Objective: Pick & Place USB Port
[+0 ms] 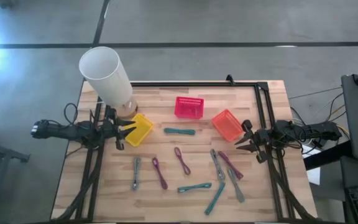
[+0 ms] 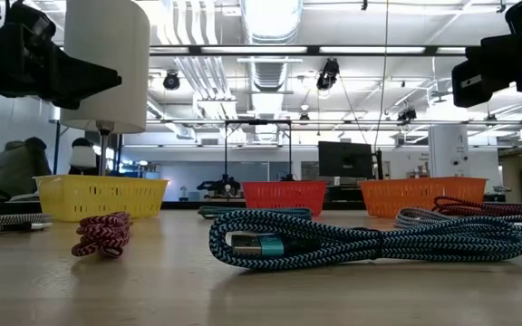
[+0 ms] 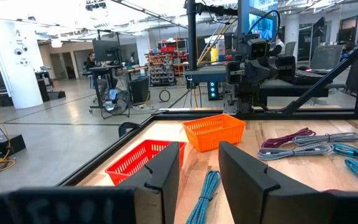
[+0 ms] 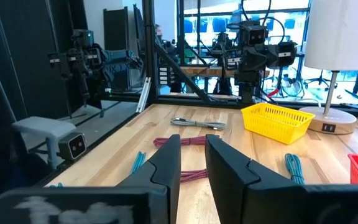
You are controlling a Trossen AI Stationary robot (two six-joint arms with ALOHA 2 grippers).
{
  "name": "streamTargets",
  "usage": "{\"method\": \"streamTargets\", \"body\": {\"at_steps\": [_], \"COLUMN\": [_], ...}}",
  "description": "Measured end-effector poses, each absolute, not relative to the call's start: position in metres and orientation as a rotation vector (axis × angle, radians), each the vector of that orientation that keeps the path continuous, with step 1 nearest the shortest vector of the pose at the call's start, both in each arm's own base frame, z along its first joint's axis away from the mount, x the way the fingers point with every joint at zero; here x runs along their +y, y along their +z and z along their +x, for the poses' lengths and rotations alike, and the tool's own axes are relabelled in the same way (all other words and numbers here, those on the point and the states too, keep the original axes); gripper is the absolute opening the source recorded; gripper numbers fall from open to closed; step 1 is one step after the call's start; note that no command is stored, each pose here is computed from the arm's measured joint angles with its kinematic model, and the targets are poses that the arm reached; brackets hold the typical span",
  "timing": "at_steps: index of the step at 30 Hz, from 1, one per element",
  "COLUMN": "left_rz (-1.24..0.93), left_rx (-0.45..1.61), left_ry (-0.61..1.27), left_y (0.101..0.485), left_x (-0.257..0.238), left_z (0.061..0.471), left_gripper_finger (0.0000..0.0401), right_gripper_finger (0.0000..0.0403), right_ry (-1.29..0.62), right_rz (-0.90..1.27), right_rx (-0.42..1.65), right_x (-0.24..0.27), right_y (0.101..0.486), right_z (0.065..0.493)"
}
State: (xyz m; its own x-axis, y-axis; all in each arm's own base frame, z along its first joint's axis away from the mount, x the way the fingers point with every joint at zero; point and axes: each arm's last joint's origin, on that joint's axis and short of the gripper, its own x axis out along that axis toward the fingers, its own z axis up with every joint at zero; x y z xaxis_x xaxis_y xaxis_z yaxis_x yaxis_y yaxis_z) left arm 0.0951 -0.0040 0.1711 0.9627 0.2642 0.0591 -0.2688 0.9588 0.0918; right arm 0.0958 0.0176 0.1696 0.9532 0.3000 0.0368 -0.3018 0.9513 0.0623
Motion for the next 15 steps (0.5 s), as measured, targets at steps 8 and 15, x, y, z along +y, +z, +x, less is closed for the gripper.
{"method": "streamTargets", "body": {"at_steps": [8, 15], "left_rz": [0.099, 0.099], "left_rx": [-0.046, -0.046], "left_ry": [0.27, 0.27], "left_y": [0.1711, 0.1711], "left_x": [-0.0041, -0.0041], "left_z": [0.0951, 0.0951], "left_gripper_finger": [0.0117, 0.0117], "right_gripper_finger": [0.0082, 0.0086], "right_ry": [0.306, 0.306], "right_rz": [0.068, 0.068], "right_rx": [-0.027, -0.027], "right_x": [0.0176, 0.0176], "right_y": [0.1697, 0.1696], "right_z": [0.0957, 0.0957]}}
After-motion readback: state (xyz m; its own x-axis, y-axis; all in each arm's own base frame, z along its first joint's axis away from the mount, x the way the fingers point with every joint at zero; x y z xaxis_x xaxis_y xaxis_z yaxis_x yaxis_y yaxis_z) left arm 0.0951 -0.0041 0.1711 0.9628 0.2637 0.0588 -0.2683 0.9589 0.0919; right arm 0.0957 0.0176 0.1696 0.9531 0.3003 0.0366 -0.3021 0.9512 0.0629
